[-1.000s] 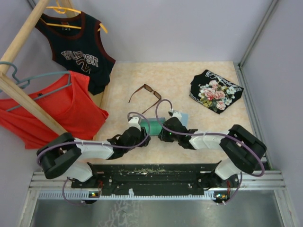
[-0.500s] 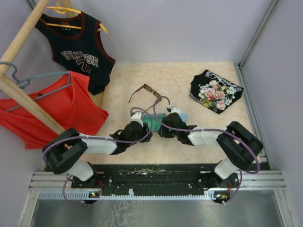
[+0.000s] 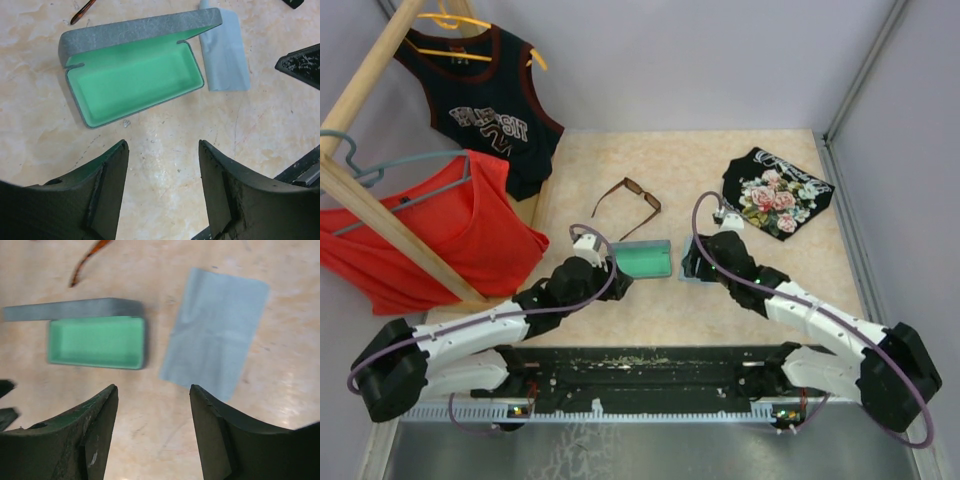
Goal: Organize the sunglasses
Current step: Pick up the glasses cleaning cloth from the center of the board.
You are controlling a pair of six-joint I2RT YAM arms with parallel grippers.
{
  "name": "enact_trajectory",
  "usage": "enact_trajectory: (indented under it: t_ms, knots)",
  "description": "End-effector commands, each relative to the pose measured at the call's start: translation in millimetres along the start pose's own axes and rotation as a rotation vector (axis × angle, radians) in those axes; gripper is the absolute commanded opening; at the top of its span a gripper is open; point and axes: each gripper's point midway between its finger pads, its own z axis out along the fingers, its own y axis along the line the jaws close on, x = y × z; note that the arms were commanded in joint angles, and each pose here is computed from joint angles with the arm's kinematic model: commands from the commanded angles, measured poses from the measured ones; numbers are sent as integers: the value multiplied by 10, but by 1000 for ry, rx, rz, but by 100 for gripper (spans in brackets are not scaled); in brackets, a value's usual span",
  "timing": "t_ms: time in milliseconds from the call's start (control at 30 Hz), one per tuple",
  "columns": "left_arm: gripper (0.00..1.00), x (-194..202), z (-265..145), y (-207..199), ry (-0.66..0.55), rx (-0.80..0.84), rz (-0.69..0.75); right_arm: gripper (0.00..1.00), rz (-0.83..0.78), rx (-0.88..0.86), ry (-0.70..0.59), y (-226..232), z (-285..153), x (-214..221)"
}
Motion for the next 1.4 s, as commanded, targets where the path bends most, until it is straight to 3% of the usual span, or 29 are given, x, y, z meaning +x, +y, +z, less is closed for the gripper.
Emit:
enact_trajectory:
  t_ms: [0,367,767,1367]
  knots:
    - [65,157,-115,214,51,-67,17,60,-13,199,47,-493,-12,-62]
    - [64,416,-100,341,117,-84,-4,45,-40,322,122,-889,453,-423]
    - [62,558,-61,347,170,-77,-5,45,-135,440,255,-1167,955,-435]
    - [60,584,-50,323,189,-67,1,41,-206,442,427,-1282,1058,-221]
